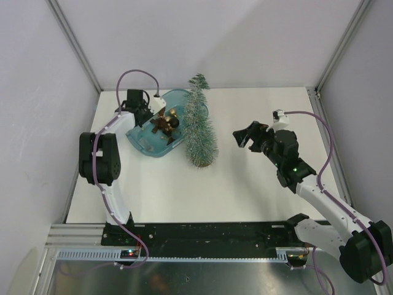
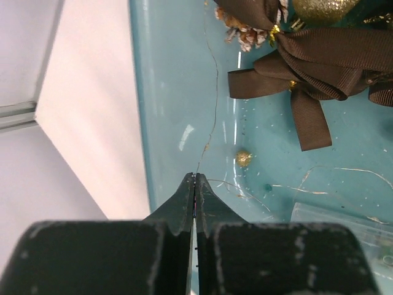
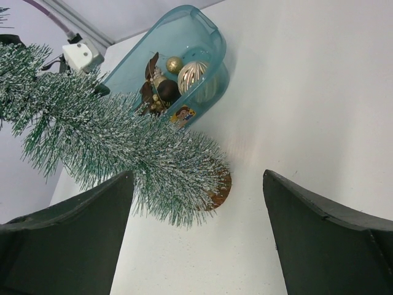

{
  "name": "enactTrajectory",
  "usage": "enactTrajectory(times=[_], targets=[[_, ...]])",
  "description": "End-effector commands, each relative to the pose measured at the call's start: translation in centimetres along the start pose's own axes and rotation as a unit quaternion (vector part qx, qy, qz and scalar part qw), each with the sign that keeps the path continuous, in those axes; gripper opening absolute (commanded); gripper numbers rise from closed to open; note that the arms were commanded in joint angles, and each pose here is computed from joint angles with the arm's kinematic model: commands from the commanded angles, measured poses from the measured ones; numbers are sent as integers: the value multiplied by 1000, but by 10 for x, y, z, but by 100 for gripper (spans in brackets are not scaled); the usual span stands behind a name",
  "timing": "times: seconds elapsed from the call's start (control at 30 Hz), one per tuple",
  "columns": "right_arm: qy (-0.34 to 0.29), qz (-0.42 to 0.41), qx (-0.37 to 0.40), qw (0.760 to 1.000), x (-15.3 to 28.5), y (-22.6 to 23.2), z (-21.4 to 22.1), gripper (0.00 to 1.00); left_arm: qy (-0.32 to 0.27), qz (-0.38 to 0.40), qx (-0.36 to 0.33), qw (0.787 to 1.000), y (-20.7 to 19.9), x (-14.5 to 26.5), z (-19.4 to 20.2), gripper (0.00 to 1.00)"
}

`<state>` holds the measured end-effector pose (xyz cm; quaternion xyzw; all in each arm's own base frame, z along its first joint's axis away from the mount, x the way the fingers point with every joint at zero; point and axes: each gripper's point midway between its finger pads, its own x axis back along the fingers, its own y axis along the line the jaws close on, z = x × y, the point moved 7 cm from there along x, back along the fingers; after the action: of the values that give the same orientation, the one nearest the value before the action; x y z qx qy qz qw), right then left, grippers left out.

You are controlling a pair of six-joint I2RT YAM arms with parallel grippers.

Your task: Decorate the small christmas tree

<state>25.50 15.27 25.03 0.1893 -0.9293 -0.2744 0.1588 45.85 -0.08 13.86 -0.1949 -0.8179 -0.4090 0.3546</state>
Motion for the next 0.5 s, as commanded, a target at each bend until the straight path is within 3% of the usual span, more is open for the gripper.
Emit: enactTrajectory(times=[0.0, 0.47], targets=[[-23, -21, -5, 999, 5, 10, -10, 91, -62, -51, 5, 997, 32, 47, -31, 0], [-36, -30, -3, 999, 11, 14, -16, 91, -249, -98, 78, 960, 75, 166, -106, 0]])
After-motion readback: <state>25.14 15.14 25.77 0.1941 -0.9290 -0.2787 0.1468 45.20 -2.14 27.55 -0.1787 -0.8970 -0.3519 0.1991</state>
